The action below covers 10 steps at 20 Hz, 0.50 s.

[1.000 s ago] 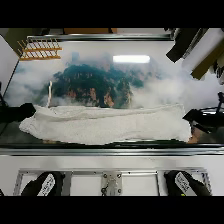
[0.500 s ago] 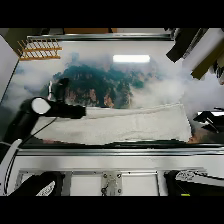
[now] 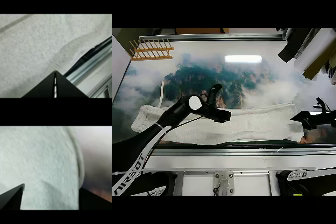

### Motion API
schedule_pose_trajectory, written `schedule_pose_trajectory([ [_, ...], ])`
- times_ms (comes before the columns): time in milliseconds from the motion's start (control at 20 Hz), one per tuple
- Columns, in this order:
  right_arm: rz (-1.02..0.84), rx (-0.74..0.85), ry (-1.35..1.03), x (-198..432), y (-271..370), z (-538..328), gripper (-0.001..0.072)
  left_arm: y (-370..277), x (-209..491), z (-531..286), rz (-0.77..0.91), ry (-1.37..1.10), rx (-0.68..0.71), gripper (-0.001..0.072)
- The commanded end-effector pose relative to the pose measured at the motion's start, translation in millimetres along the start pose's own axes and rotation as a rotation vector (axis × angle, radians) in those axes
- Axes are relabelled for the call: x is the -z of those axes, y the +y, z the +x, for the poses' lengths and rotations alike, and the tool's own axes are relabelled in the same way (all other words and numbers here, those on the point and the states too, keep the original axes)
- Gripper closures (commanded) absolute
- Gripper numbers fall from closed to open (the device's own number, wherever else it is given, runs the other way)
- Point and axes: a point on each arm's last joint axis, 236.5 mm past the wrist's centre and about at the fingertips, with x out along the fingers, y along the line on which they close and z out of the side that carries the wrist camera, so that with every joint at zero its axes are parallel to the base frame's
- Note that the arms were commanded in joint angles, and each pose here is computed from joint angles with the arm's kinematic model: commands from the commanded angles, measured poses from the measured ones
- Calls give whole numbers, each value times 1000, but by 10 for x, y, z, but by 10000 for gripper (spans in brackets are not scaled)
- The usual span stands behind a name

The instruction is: Fold the clothes and pants, and hang the long-sleeved shirts on hangers.

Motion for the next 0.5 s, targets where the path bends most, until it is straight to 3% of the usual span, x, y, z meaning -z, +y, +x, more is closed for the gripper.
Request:
schedule_pose_trajectory([
  [0, -61, -14, 65, 13, 185, 264, -1, -98, -88, 154, 12, 20, 14, 682],
  [50, -73, -13, 74, 16, 223, 297, 26, -91, -103, 176, 11, 22, 13, 682],
  [150, -87, -9, 81, 10, 262, 338, 495, -58, -105, 226, 6, 28, 8, 682],
  [200, -90, -9, 85, 14, 274, 347, 565, -35, -102, 258, 1, 32, 6, 682],
  [250, -85, -10, 86, 18, 281, 344, 575, -12, -103, 298, -6, 34, 3, 682],
  [300, -79, -9, 89, 29, 295, 324, 689, 15, -100, 350, -11, 37, 0, 682],
  [450, -60, 71, 74, 51, 303, 123, 685, 86, -94, 544, -29, 43, -14, 683],
])
